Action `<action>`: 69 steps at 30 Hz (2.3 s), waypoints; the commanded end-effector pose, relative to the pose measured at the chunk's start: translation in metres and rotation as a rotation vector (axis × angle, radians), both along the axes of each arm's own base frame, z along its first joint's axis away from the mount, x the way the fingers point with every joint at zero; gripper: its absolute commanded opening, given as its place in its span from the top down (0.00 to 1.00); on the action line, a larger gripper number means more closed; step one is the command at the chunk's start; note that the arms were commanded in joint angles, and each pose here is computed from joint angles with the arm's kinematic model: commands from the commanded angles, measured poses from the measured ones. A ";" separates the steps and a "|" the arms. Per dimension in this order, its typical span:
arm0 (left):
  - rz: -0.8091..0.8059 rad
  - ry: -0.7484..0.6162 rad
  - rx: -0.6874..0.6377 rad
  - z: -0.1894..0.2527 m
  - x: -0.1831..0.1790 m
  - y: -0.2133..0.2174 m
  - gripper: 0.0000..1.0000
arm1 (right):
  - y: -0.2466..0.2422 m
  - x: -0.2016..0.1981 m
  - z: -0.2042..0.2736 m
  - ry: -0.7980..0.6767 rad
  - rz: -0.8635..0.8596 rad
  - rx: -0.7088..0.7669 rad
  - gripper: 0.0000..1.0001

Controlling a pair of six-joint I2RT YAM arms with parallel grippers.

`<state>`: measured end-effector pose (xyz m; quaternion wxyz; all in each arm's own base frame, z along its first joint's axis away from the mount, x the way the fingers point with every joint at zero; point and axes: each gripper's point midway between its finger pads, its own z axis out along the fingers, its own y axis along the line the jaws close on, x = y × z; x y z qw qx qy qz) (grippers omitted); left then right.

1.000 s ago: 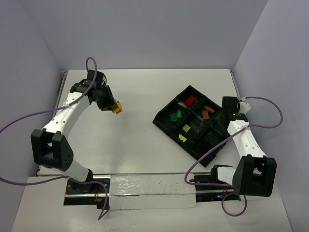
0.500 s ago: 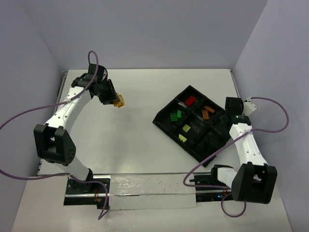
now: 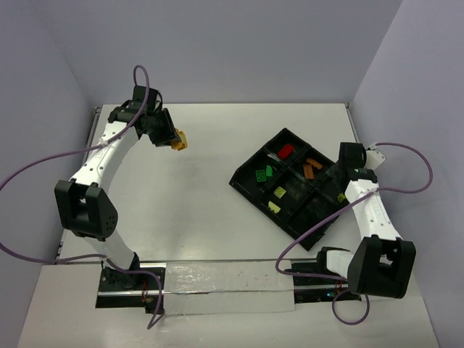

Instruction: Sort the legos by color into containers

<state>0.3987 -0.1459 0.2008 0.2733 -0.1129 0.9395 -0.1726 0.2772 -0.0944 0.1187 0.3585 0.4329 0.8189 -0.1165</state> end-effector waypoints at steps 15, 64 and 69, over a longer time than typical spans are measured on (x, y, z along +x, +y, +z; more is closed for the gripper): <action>-0.305 0.053 -0.353 0.011 -0.016 -0.072 1.00 | 0.132 0.035 0.134 -0.325 0.802 0.175 0.24; -0.833 -0.202 -0.892 0.124 -0.125 -0.131 1.00 | 0.389 0.004 0.197 -0.605 1.580 0.986 0.37; -0.828 -0.200 -0.892 0.123 -0.126 -0.130 1.00 | 0.390 -0.001 0.198 -0.626 1.591 1.027 0.54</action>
